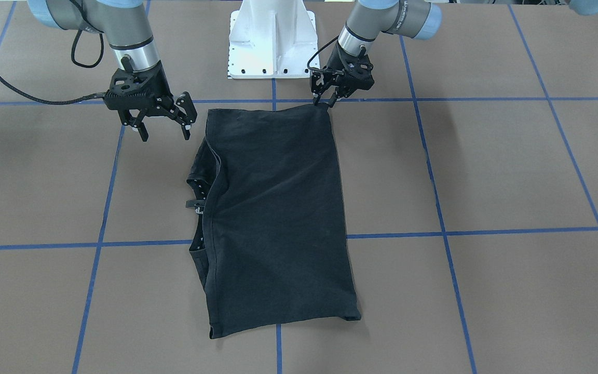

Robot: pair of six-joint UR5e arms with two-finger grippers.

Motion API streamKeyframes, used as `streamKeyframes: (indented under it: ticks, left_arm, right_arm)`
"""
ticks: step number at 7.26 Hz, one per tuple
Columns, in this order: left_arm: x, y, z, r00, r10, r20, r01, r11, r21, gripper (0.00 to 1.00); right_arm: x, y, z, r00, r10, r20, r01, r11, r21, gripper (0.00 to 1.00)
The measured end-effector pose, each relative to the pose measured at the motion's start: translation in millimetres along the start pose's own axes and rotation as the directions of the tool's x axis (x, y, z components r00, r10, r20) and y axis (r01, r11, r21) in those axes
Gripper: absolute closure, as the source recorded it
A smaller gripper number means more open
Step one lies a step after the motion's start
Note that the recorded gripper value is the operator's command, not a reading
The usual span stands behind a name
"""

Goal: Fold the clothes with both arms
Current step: 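Lower both grippers to the shirt corners nearest the robot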

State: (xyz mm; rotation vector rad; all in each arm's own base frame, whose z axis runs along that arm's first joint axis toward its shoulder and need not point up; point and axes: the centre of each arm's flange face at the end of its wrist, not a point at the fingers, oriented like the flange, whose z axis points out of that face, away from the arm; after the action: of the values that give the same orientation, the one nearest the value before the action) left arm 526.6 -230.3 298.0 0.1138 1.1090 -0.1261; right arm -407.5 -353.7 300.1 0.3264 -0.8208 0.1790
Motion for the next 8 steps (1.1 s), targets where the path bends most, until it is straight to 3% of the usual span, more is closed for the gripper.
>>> streamKeyframes:
  ticks: [4, 5, 6, 8]
  left_arm:
    - [-3.2, 0.9, 8.0, 1.0, 0.006, 0.005, -0.006, 1.0, -0.002, 0.49]
    - [-5.6, 1.1, 13.1, 1.0, 0.006, -0.005, -0.006, 1.0, -0.001, 0.64]
    - [-6.6, 1.2, 15.7, 1.0, 0.006, -0.018, -0.006, 1.0, -0.001, 0.94]
    - [-5.6, 0.6, 14.5, 0.999, 0.002, -0.033, -0.002, 1.0, 0.0, 1.0]
  right_arm:
    - [0.4, 0.5, 1.4, 1.0, -0.001, -0.004, 0.001, 1.0, 0.001, 0.0]
    - [0.7, 0.6, 1.6, 1.0, -0.001, -0.004, 0.001, 1.0, 0.001, 0.0]
    - [0.8, 0.6, 1.7, 1.0, -0.001, -0.005, 0.001, 1.0, 0.001, 0.0]
    - [1.2, 0.7, 1.9, 1.0, -0.001, -0.006, 0.001, 1.0, 0.001, 0.0]
